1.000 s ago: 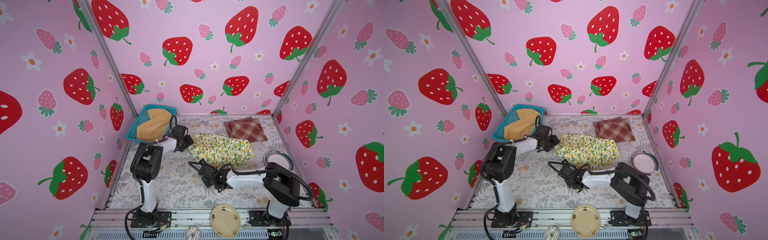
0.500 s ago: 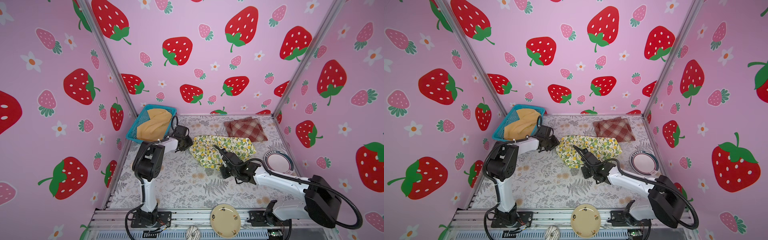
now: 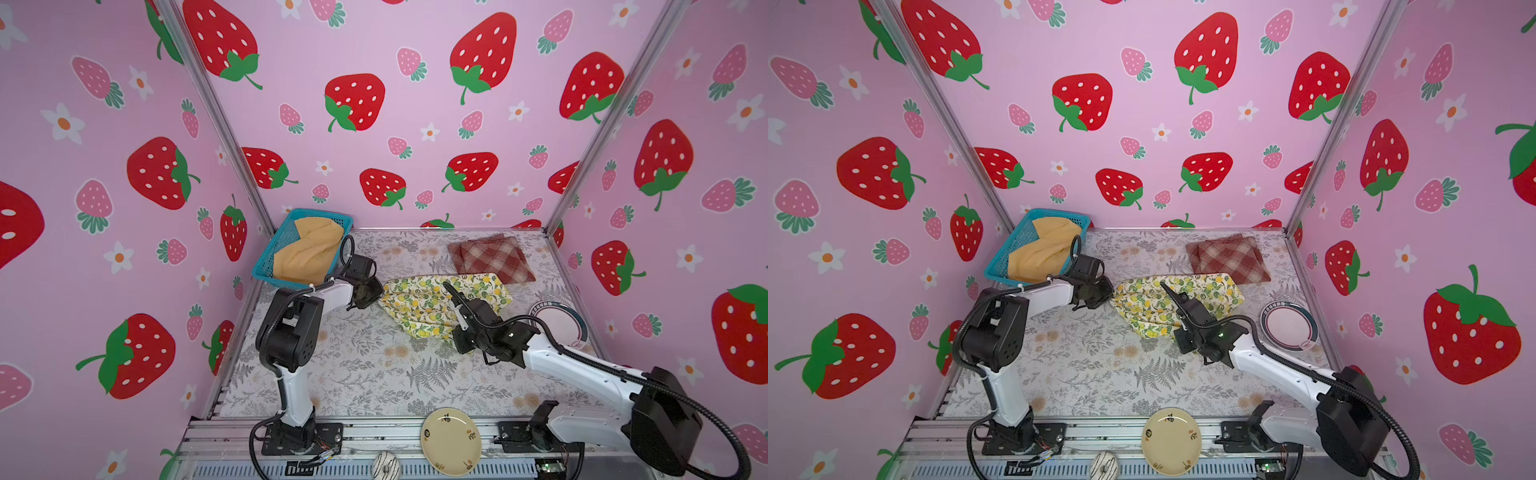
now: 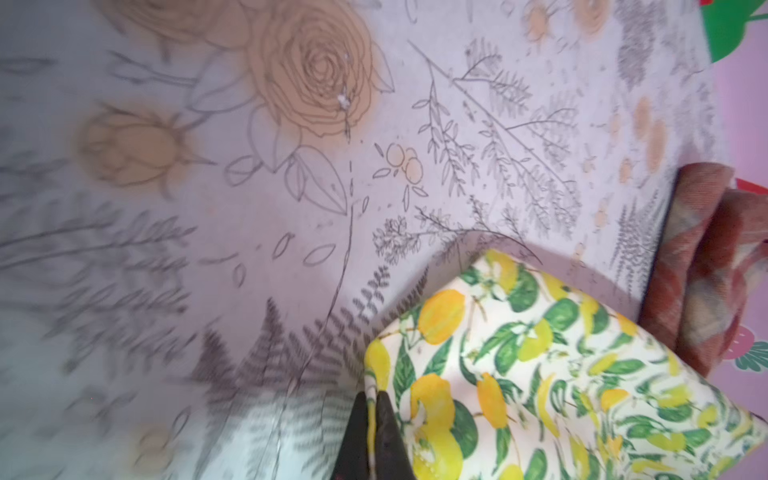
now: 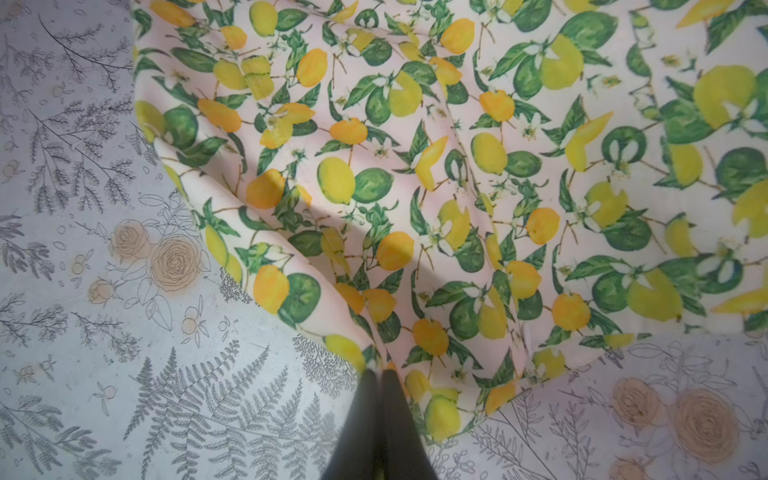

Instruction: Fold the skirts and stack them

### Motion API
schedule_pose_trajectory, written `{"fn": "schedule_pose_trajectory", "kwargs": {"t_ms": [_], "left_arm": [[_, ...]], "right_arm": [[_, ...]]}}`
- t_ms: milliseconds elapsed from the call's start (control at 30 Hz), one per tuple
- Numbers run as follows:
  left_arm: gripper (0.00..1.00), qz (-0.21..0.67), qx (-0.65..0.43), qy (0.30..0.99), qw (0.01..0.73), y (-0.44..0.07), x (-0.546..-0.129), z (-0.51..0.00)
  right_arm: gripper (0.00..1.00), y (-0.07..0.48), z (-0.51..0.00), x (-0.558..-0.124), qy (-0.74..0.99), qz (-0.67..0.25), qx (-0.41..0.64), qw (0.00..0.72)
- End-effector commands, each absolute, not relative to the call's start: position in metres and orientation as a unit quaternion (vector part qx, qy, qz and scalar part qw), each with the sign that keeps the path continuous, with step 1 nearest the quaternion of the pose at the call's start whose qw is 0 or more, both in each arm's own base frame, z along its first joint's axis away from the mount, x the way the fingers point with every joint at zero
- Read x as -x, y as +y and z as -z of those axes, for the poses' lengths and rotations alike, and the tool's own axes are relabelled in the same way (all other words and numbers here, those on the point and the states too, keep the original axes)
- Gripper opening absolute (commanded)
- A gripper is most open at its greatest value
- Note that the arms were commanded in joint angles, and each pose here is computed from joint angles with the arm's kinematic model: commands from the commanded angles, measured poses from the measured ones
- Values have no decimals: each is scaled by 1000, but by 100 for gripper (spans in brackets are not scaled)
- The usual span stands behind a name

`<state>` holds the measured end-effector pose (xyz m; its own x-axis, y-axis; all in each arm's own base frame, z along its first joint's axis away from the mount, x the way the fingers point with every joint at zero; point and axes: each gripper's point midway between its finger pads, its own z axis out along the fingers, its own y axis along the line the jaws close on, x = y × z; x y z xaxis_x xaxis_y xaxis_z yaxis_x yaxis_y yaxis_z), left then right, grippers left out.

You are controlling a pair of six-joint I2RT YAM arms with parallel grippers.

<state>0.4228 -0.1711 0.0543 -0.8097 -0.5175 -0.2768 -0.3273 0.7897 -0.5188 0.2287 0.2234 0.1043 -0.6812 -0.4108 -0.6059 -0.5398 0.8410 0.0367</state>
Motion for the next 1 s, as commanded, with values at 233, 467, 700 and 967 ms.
{"fn": "schedule_pose_trajectory", "kwargs": {"t_ms": [233, 467, 700, 967], "left_arm": [[0, 215, 233, 897, 308, -126, -366, -158], [4, 198, 213, 904, 313, -126, -374, -176], [4, 179, 176, 939, 235, -165, -448, -123], [24, 139, 177, 954, 198, -179, -495, -88]], "right_arm": [[9, 271, -141, -204, 852, -236, 360, 297], [11, 262, -137, -222, 863, -232, 329, 304], [11, 239, -110, -266, 895, -204, 258, 302], [20, 189, -73, -326, 938, -121, 174, 274]]}}
